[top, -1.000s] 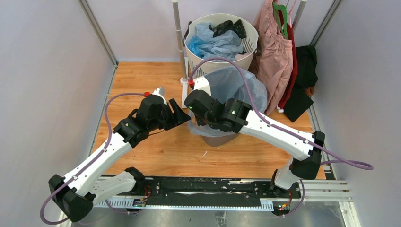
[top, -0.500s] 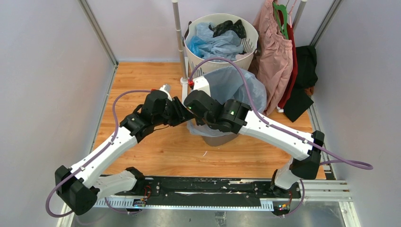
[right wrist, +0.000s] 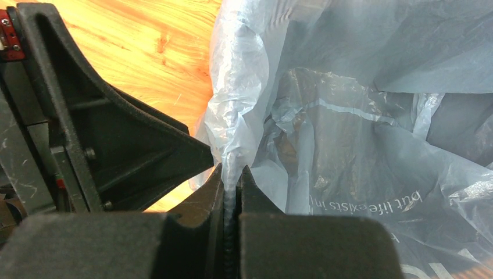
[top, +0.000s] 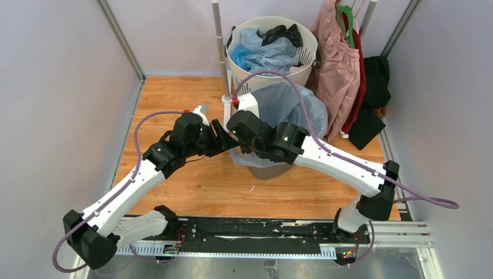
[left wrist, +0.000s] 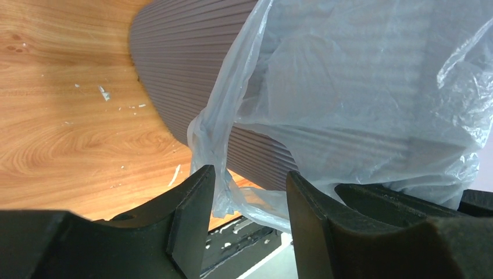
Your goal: Put the trash bags into the trash bin
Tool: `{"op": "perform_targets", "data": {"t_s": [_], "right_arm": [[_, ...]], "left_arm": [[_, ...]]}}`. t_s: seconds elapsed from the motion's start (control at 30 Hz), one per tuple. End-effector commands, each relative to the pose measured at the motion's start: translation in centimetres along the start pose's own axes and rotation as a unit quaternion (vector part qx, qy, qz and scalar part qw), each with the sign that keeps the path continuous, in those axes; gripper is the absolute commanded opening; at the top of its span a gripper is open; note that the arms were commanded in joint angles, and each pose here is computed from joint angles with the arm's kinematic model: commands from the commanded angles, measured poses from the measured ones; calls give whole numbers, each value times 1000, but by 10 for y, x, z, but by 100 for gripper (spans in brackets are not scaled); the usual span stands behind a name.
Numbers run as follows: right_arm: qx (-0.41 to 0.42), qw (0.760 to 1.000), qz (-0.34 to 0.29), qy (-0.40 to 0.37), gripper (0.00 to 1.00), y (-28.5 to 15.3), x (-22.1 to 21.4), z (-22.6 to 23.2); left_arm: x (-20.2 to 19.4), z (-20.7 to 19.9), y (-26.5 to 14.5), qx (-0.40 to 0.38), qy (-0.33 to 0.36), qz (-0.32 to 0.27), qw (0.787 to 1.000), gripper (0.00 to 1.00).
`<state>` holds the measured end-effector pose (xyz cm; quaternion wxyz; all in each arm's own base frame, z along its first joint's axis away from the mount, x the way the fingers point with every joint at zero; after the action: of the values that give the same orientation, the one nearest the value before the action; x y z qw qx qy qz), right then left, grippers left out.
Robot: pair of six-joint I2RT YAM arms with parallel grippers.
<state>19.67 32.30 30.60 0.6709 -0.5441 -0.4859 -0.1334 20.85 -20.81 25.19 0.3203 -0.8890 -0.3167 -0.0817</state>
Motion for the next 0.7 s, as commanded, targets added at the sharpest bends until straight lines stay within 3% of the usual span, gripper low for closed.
{"op": "perform_targets", "data": {"t_s": [0.0,0.4,0.67], "right_arm": [[2,999,48,14,0,8,-24,0],[7,999,42,18,0,9,-21,0],[11,999,41,18,0,10,-22,1]], "left_arm": [[-6,10,-2,7,9,9,1000,53],[-12,22,14,11,1,20,1000,44],[-12,22,26,13,-1,27,1000,23]]}}
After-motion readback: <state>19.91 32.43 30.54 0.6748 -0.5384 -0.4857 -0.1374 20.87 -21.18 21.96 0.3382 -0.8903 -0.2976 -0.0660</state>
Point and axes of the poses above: each gripper's point midway between its finger pads, its own y axis out along the fingers, its own z axis along the line the jaws close on, x = y × z, the point moved 4 cm from there along -y, back along the fingers, and after that the axes turned 8 degrees about -y, right-handed, at the moved point
